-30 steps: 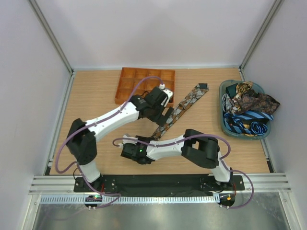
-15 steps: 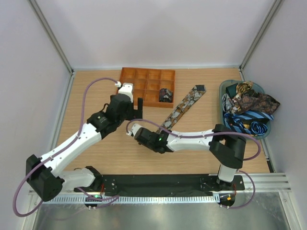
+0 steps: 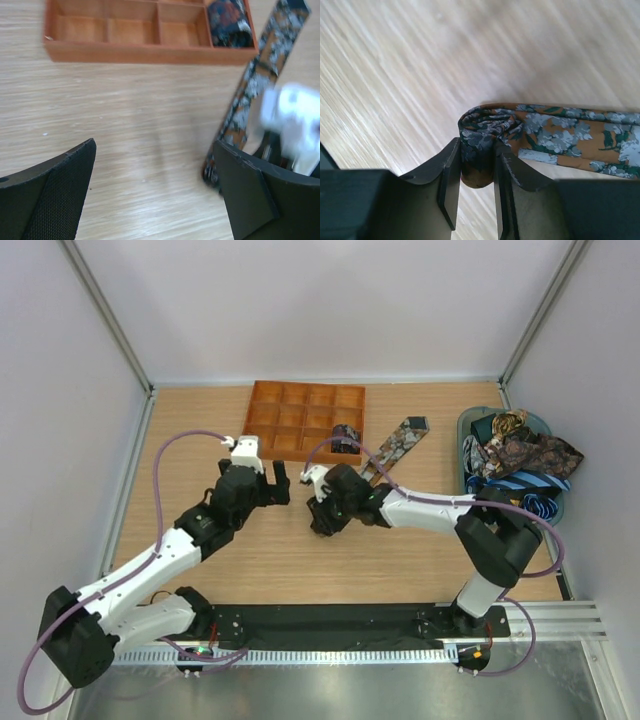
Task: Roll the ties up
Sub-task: Roll the tie
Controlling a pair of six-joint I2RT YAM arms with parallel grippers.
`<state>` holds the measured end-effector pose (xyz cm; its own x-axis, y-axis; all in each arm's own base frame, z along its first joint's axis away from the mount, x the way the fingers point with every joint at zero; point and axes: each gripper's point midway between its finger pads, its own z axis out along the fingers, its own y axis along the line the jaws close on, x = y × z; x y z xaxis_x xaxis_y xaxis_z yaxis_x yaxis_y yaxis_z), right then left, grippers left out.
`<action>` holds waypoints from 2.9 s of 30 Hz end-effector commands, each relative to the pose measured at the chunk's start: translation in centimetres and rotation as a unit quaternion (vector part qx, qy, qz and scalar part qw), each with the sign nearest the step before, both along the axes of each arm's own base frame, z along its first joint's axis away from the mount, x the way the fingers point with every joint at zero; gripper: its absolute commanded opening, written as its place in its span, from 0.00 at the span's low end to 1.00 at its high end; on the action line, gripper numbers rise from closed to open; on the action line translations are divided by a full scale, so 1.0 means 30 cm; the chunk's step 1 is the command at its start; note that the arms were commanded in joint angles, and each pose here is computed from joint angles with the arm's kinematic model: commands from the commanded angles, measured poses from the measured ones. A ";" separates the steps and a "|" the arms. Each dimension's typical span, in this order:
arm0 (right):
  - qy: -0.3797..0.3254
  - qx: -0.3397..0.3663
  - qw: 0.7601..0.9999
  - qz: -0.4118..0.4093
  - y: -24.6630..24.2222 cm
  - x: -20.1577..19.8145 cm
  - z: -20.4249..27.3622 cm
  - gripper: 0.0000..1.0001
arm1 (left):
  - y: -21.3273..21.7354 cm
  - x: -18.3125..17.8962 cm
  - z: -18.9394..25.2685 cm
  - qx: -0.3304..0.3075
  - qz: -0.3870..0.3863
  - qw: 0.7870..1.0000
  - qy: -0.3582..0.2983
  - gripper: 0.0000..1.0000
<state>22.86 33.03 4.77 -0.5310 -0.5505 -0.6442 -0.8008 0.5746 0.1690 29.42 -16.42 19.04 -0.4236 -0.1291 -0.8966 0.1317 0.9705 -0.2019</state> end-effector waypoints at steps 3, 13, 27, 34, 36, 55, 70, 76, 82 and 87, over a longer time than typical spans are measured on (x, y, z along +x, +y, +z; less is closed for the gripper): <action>0.091 0.095 0.991 -0.024 0.004 0.033 0.035 0.08 | -0.153 -0.025 -0.021 -0.003 -0.158 0.985 -0.070 1.00; 0.169 0.161 0.971 -0.050 -0.040 0.092 0.011 0.08 | -0.287 -0.075 -0.169 0.048 -0.296 0.951 -0.072 1.00; 0.229 0.217 0.946 -0.074 -0.071 0.147 -0.022 0.08 | -0.426 -0.058 -0.291 0.088 -0.388 0.916 -0.042 1.00; 0.235 0.228 0.942 -0.077 -0.077 0.158 -0.020 0.08 | -0.462 -0.048 -0.370 0.119 -0.412 0.903 -0.023 1.00; 0.237 0.228 0.941 -0.080 -0.079 0.162 -0.023 0.08 | -0.472 -0.048 -0.396 0.125 -0.419 0.899 -0.016 1.00; 0.241 0.242 0.935 -0.092 -0.096 0.179 -0.020 0.08 | -0.438 -0.051 -0.581 0.207 -0.414 0.883 0.074 0.46; 0.226 0.181 0.944 -0.158 -0.159 0.237 -0.105 0.25 | -0.429 -0.073 -0.585 0.215 -0.416 0.879 0.093 0.26; 0.219 0.146 0.944 -0.199 -0.210 0.277 -0.155 0.30 | -0.430 -0.093 -0.593 0.214 -0.418 0.875 0.117 0.27; 0.225 0.136 0.943 -0.205 -0.214 0.281 -0.175 0.25 | -0.438 -0.105 -0.599 0.210 -0.422 0.871 0.139 0.32; 0.231 0.123 0.942 -0.212 -0.221 0.288 -0.199 0.20 | -0.451 -0.091 -0.570 0.204 -0.421 0.875 0.123 0.60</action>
<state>30.09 29.16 2.62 -0.9167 -0.1059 -0.3852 -0.3726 0.5742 0.7290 27.49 -30.12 2.00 -0.3836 0.6176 -0.6866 0.8312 0.5549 0.0347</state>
